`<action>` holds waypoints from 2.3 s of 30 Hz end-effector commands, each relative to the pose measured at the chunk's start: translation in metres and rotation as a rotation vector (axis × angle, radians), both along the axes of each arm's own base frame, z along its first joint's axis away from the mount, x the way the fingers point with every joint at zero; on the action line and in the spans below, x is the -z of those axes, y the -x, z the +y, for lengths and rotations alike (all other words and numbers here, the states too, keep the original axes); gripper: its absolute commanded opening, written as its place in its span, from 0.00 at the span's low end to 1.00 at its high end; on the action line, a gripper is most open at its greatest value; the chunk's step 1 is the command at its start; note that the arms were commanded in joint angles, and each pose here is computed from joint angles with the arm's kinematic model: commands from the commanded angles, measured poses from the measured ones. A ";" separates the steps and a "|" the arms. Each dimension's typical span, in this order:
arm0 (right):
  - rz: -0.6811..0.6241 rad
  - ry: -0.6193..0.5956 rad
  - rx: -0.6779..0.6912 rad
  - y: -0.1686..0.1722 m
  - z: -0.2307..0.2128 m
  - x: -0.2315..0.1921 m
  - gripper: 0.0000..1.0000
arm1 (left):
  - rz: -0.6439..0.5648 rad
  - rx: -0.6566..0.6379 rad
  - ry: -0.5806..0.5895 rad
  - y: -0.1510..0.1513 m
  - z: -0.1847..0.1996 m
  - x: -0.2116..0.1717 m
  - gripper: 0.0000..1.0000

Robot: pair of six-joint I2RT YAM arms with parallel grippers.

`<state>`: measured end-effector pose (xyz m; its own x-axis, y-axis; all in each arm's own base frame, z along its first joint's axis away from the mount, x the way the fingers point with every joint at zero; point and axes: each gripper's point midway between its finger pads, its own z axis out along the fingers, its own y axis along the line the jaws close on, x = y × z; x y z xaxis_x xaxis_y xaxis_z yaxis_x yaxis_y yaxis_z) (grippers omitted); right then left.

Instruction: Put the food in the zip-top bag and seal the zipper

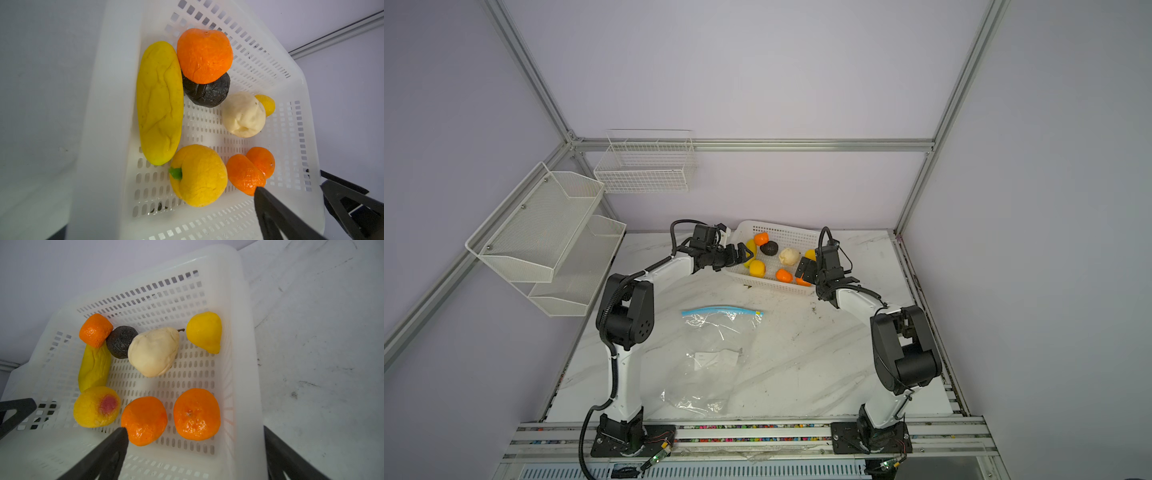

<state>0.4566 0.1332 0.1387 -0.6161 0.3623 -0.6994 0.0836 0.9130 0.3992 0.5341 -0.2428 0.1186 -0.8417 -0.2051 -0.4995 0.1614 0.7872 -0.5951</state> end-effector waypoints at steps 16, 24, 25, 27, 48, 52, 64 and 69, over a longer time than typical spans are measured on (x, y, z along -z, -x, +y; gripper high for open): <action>-0.139 0.064 -0.473 0.108 0.146 -0.037 0.90 | -0.086 0.020 -0.079 0.198 0.049 -0.069 1.00; -0.190 0.091 -0.360 0.066 0.123 -0.053 0.92 | -0.105 0.128 -0.029 0.132 -0.007 -0.084 1.00; -0.197 0.083 -0.359 0.062 0.122 -0.056 0.92 | -0.125 0.134 -0.026 0.128 -0.011 -0.092 1.00; -0.208 0.077 -0.364 0.056 0.124 -0.061 0.92 | -0.166 0.130 -0.017 0.119 -0.015 -0.107 1.00; -0.113 0.141 -0.201 0.002 0.056 -0.018 0.93 | -0.158 0.181 -0.014 0.022 -0.086 -0.066 1.00; -0.096 0.142 -0.169 0.002 0.046 -0.023 0.97 | -0.170 0.149 -0.092 0.024 -0.066 -0.060 1.00; -0.074 0.207 -0.109 -0.005 0.027 -0.033 0.97 | -0.189 0.026 -0.248 0.015 -0.019 -0.061 1.00; -0.050 0.219 -0.086 -0.012 0.022 -0.026 0.97 | -0.155 0.033 -0.226 0.011 -0.025 -0.047 1.00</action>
<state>0.4596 0.1440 0.1528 -0.6181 0.1533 -0.7710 0.0239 0.9840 0.1765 0.5201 -0.2345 0.1408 -0.7907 -0.0584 -0.6095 0.1688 0.9361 -0.3087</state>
